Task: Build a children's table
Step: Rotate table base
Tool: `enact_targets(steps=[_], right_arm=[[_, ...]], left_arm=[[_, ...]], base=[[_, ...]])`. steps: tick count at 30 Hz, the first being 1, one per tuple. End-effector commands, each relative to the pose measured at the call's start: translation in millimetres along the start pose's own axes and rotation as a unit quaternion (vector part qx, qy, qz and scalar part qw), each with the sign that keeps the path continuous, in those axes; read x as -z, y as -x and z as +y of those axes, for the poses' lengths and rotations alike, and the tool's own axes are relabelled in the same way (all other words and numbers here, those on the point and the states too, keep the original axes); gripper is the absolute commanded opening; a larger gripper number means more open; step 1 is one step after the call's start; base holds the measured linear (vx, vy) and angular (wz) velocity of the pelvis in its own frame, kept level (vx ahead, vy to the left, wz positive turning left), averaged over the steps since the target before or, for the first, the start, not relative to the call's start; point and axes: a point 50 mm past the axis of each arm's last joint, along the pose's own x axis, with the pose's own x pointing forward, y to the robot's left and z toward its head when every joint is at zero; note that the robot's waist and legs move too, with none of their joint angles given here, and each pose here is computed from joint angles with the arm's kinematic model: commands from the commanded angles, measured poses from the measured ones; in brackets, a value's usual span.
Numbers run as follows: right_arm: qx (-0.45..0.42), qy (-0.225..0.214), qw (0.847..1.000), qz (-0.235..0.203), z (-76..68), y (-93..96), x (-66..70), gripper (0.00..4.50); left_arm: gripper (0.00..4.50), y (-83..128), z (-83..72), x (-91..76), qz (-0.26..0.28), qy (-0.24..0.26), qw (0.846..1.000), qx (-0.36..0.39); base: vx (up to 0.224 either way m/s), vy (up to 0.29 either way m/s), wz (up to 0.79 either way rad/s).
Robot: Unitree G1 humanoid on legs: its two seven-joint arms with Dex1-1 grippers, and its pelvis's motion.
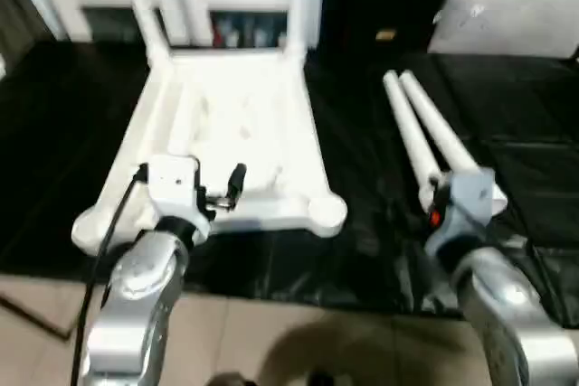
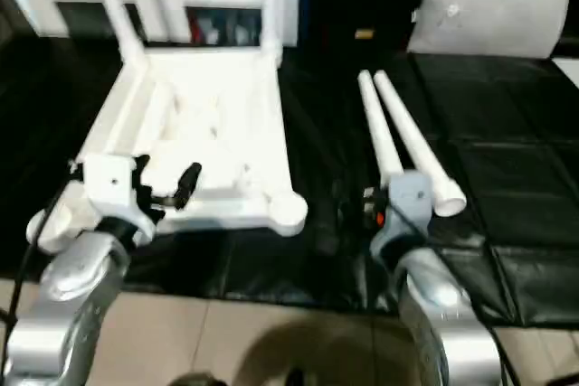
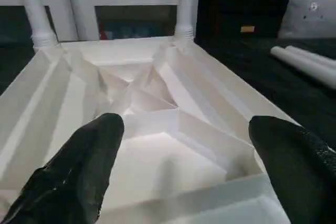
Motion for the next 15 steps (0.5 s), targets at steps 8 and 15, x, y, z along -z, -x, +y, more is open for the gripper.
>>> enact_targets(steps=[8,15], right_arm=[[-0.014,0.003,1.000,-0.011,2.6,-4.5,-7.4,4.50],[-0.020,0.013,1.000,-0.015,1.0,-6.3,-8.8,4.50]], left_arm=[[4.40,1.5,-3.7,1.7,0.003,0.012,1.000,0.002],[4.40,-0.1,-4.6,1.4,0.002,0.016,1.000,0.003]], base=[[-0.056,0.005,-0.01],[0.050,-0.059,-0.42]])
